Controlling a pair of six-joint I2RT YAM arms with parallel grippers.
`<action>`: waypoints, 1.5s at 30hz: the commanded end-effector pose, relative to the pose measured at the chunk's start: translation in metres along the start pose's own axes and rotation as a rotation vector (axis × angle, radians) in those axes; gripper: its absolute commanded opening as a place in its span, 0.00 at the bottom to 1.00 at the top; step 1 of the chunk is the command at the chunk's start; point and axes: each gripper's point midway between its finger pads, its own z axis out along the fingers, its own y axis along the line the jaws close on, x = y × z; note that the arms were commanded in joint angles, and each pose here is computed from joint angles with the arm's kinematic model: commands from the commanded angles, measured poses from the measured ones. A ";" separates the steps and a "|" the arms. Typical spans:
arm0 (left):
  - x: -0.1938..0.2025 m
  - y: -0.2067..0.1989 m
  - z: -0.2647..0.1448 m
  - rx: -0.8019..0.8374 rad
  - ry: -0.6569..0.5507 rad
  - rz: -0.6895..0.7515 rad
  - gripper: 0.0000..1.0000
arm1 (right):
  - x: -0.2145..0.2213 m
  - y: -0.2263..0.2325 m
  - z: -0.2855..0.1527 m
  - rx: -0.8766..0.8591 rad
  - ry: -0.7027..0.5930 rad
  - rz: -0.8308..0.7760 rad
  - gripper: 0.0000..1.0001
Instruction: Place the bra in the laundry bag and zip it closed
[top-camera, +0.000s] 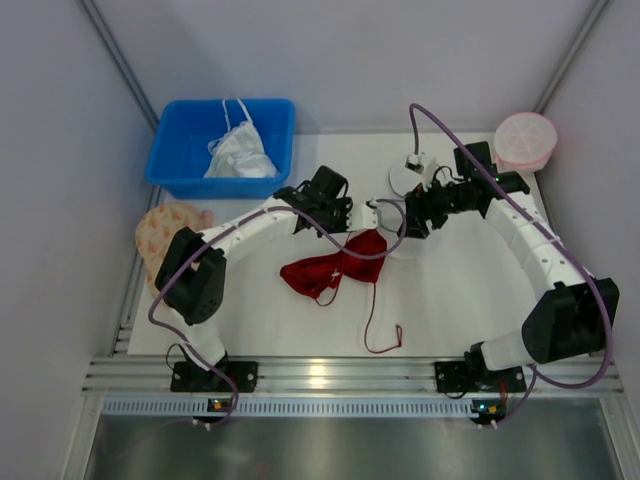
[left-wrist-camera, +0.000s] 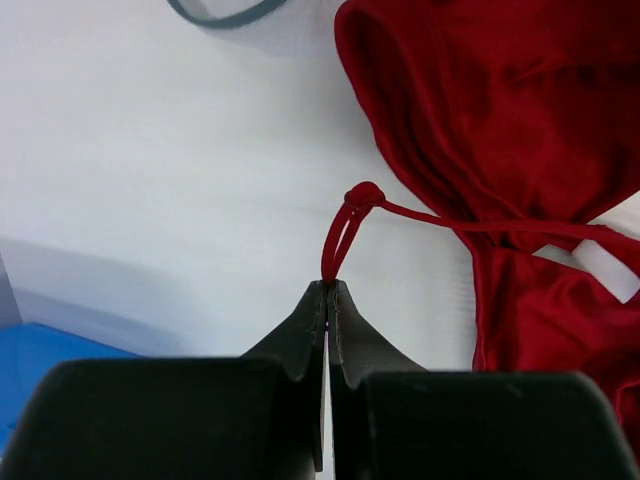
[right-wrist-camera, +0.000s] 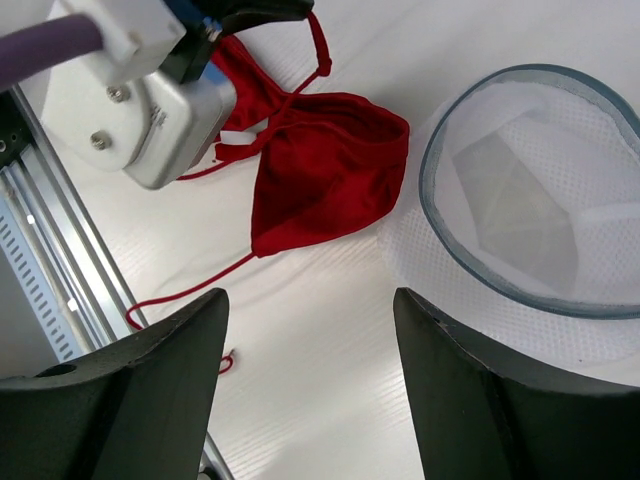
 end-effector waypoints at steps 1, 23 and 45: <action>0.015 0.008 0.007 -0.020 0.024 -0.020 0.00 | -0.008 0.000 -0.008 0.005 -0.038 -0.028 0.68; -0.033 -0.011 -0.076 -0.028 -0.225 -0.038 0.53 | 0.012 -0.006 -0.030 0.002 -0.060 0.097 0.68; -0.182 -0.225 -0.005 0.359 -0.093 -0.472 0.55 | 0.070 -0.028 -0.098 0.146 -0.133 0.255 0.67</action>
